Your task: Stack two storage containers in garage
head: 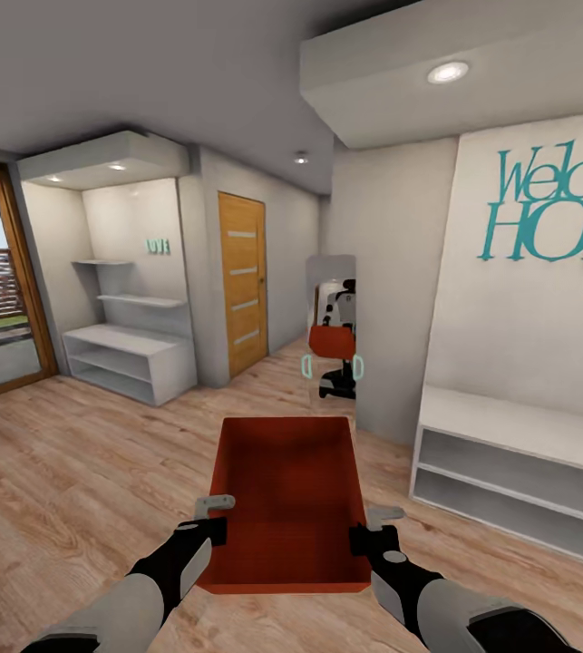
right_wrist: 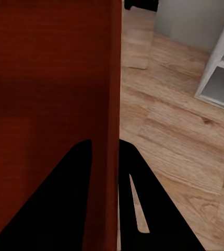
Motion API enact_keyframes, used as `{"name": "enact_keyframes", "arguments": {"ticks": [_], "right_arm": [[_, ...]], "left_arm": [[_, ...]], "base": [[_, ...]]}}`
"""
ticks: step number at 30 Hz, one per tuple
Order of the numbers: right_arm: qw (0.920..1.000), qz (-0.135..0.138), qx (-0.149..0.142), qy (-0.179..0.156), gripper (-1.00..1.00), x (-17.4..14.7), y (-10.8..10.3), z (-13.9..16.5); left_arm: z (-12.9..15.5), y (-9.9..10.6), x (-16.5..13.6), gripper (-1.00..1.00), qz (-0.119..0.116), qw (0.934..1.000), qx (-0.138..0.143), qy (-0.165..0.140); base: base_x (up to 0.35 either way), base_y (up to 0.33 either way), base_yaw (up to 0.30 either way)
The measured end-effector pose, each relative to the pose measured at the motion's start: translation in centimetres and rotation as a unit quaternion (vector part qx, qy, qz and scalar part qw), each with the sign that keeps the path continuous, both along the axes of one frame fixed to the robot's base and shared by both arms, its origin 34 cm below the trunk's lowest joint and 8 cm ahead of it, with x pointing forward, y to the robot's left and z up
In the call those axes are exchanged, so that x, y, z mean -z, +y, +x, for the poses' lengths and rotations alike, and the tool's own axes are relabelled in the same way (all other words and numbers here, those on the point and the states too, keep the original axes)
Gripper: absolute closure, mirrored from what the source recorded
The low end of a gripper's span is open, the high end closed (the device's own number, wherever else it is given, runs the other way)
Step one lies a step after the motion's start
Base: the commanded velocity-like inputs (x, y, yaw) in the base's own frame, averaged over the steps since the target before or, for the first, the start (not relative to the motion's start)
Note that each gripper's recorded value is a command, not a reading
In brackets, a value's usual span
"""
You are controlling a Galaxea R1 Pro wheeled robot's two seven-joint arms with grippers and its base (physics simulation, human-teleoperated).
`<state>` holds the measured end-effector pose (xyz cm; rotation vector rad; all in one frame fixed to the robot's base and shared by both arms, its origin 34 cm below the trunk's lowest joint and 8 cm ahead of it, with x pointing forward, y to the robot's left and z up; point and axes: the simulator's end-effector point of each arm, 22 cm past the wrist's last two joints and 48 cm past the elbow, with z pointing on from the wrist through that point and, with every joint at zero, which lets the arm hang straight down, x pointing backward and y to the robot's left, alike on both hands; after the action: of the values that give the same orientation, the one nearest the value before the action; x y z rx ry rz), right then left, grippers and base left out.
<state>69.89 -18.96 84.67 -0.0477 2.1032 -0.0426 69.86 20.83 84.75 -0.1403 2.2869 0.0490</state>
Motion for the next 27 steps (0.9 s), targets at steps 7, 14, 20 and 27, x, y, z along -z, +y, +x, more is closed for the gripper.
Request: {"name": "enact_keyframes", "arguments": {"ticks": [7,14,20,27], "right_arm": [[1.0,0.0,0.0,0.0,1.0,0.0,0.0,0.0],[1.0,0.0,0.0,0.0,1.0,0.0,0.0,0.0],[1.0,0.0,0.0,0.0,1.0,0.01,-0.04,0.0],[1.0,0.001,0.0,0.0,1.0,0.01,-0.04,0.01]], "left_arm": [[0.0,0.0,0.0,1.0,0.0,1.0,0.0,0.0],[0.0,0.0,0.0,1.0,0.0,1.0,0.0,0.0],[-0.01,-0.04,0.0,1.0,0.0,1.0,0.0,0.0],[-0.01,-0.05,0.0,1.0,0.0,1.0,0.0,0.0]], "base": [[0.322,0.0,0.0],[0.322,0.0,0.0],[0.322,0.0,0.0],[0.322,0.0,0.059]]}}
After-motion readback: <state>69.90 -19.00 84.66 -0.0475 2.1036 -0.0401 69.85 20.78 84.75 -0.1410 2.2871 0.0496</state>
